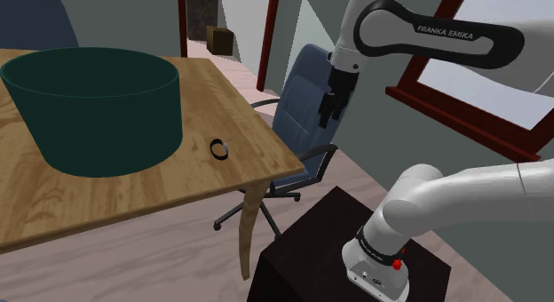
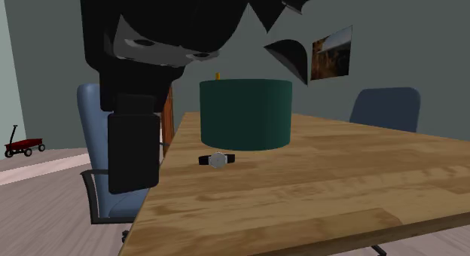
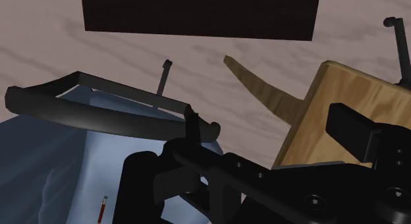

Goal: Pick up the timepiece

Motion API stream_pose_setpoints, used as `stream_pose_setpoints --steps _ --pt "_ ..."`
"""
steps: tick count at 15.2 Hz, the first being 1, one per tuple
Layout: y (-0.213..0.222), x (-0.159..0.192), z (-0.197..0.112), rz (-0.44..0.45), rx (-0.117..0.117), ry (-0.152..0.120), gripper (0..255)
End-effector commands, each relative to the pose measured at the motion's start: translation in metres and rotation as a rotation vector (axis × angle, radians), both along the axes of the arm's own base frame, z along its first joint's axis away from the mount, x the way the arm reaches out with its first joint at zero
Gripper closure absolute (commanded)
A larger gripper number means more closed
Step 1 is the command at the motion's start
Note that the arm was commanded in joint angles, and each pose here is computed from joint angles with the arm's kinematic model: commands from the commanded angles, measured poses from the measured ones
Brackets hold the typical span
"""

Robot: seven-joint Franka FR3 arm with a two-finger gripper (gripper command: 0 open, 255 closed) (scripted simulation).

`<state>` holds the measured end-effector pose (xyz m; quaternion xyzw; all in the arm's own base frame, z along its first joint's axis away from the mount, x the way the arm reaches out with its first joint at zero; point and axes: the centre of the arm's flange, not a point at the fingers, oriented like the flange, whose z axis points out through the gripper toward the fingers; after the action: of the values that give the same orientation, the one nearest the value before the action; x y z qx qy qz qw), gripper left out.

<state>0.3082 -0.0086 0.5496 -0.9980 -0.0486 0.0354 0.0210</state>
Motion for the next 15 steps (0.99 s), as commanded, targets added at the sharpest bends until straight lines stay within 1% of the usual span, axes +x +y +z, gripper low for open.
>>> stream_pose_setpoints --steps 1,15 --pt "0.0 0.0 0.0 0.0 0.0 0.0 0" --pt "0.153 0.096 -0.017 0.057 0.008 -0.041 0"
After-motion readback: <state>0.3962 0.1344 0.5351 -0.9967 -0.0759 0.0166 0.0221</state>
